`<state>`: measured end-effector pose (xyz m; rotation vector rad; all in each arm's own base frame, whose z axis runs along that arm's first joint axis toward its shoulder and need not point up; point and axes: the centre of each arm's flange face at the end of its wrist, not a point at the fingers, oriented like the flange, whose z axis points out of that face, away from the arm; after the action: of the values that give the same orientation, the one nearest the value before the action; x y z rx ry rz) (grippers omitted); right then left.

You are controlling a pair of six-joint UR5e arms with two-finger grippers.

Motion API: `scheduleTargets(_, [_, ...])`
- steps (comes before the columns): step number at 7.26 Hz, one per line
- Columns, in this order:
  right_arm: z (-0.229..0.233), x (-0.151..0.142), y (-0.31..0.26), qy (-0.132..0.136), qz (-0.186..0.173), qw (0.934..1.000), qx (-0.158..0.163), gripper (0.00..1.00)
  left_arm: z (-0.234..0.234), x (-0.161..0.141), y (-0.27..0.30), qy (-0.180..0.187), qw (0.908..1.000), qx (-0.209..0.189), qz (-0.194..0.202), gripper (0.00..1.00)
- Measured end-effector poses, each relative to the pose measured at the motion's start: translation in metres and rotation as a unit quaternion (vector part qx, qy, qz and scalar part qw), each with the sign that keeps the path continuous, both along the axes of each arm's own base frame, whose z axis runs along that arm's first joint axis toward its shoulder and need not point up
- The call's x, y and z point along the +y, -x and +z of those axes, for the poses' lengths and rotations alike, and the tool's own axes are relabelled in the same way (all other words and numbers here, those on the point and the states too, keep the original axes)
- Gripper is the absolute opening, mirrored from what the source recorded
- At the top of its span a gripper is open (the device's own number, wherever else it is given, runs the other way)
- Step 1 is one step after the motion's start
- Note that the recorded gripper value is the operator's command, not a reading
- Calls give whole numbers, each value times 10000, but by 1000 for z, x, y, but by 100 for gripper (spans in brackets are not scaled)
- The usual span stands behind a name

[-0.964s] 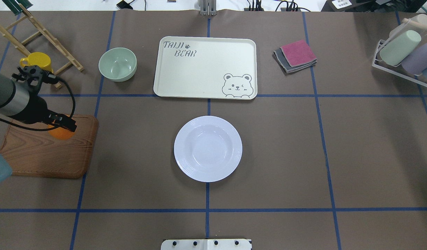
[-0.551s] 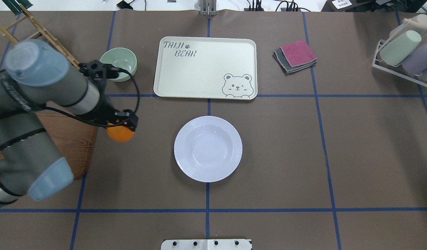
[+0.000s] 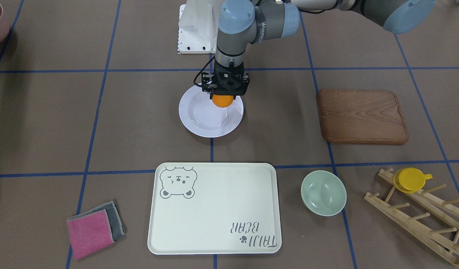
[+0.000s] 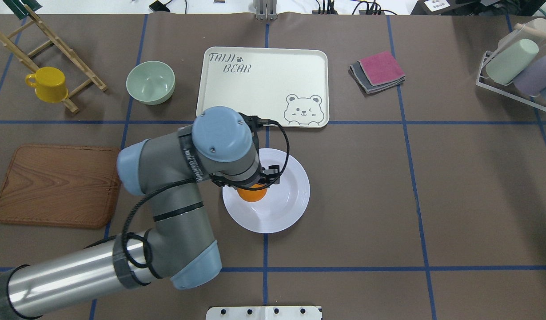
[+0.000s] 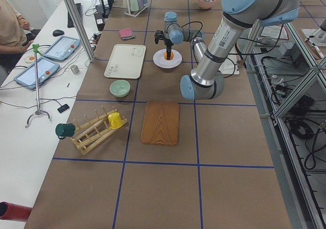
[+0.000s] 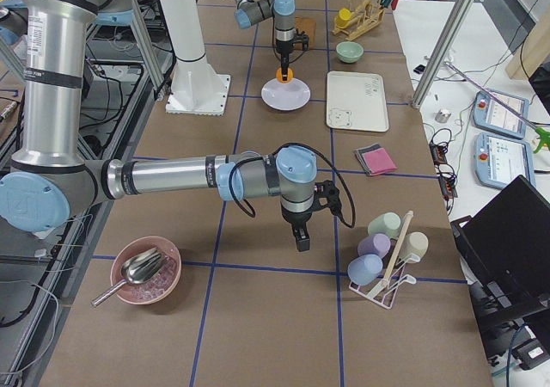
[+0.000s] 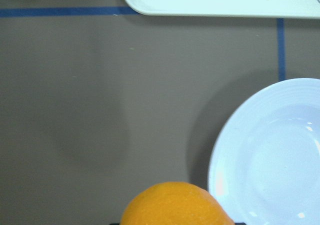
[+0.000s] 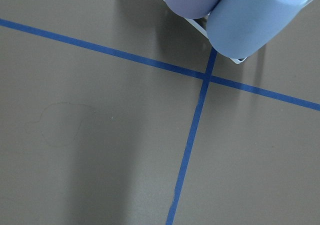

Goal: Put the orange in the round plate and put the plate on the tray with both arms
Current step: 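Carry the orange with the left gripper onto the white plate and release, then withdraw the left arm to rest while the right arm moves in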

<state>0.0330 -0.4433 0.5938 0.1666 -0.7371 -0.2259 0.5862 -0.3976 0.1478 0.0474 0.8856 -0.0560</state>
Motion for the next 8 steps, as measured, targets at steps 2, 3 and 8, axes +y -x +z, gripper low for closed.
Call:
scheduleTargets(2, [0,-1,1,-4,-7,10000,3,100,-4,-11,-27,3,9998,-44,-186,64])
scheduleTargets(3, [0,-1,1,-6,-12,10000,2,100,2,-14,-34,-22,9997,-60,-224,99])
scheduleTargets(8, [-22,-3,10,-457,-142,9981,-377,100,-4,-6,-15,-322,9995,46,-5,100])
